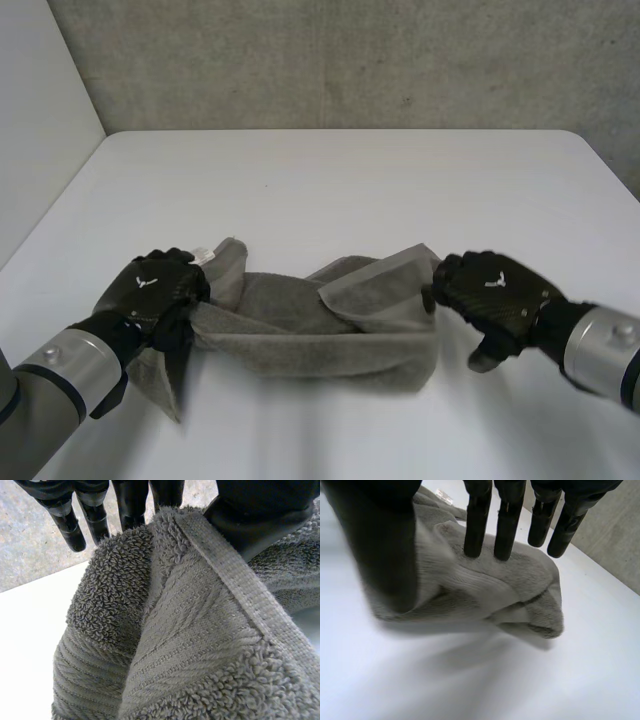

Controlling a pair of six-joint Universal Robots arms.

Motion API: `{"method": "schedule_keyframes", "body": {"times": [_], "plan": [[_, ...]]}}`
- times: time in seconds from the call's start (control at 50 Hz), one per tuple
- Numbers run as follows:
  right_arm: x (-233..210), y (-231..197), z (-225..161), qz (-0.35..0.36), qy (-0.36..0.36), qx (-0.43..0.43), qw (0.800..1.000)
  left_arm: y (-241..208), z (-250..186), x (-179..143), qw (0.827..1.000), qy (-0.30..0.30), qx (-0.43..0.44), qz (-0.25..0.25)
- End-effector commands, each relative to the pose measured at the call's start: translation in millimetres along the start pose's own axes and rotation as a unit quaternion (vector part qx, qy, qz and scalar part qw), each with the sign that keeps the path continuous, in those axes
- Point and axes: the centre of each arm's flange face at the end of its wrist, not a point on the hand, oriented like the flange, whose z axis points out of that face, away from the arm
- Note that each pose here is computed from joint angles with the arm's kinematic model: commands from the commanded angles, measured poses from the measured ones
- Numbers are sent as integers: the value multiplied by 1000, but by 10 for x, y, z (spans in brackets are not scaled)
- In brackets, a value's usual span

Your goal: Fold the towel.

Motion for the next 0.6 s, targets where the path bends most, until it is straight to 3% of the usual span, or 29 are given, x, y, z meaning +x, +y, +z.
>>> {"method": "schedule_keyframes", "body": {"times": [0.02,0.12,0.24,0.44,0.6], "plan": [[219,-523,21,-41,20,62,997,-37,45,-12,1000,1,5,1],[223,-664,173,-48,4,82,996,-26,32,28,1000,7,3,2],[-188,-726,527,-77,-84,68,991,20,5,64,1000,12,-4,1],[-541,-516,971,-228,-153,51,960,109,-36,102,1000,16,-15,-1],[-606,-218,1216,-309,-144,-9,940,121,-40,100,1000,15,-17,-2]]}}
